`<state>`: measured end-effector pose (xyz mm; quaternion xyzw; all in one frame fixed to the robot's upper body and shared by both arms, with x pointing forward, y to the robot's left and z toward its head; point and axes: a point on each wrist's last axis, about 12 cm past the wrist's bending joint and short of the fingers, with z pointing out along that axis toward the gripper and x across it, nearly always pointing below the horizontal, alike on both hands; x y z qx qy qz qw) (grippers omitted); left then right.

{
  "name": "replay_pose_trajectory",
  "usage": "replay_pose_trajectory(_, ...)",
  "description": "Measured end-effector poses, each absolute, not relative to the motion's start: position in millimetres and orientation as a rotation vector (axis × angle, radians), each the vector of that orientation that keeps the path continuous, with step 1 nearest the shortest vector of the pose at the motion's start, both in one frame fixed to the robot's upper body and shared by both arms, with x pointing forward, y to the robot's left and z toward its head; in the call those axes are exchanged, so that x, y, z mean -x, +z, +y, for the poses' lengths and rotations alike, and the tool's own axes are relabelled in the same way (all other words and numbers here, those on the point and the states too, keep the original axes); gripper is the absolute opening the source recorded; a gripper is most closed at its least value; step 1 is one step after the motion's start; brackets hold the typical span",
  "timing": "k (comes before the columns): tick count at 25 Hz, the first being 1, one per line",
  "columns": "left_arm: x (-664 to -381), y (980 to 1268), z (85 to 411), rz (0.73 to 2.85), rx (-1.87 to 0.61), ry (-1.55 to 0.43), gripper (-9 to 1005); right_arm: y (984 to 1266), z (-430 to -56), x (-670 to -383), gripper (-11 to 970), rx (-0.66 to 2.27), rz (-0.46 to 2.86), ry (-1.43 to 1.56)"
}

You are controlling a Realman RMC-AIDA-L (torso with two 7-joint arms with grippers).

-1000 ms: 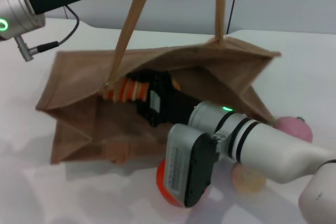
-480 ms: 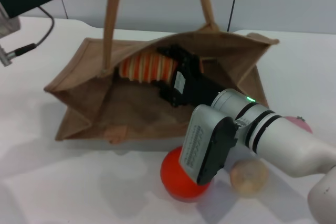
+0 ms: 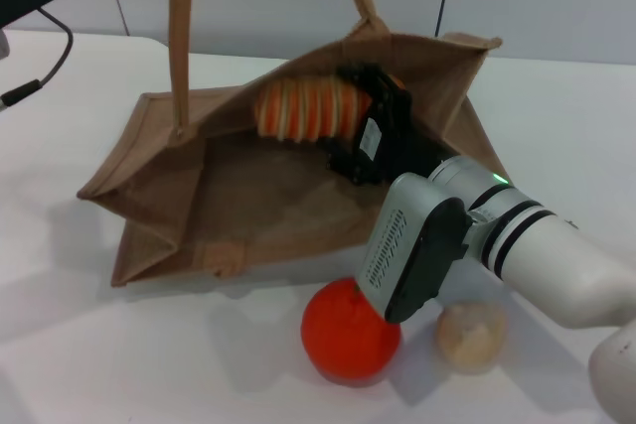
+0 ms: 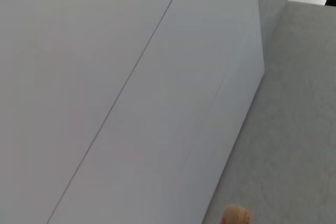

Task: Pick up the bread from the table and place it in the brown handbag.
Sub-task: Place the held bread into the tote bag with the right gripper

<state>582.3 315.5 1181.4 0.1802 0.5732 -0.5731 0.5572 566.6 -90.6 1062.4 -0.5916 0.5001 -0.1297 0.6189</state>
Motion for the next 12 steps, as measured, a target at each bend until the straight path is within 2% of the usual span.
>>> replay_pose_trajectory(12,-581.7,1182.6,318.5,1.328,-0.406,-1.343,123,1057.8,-83.4,-558.3,884,1.431,1.101,-0.279)
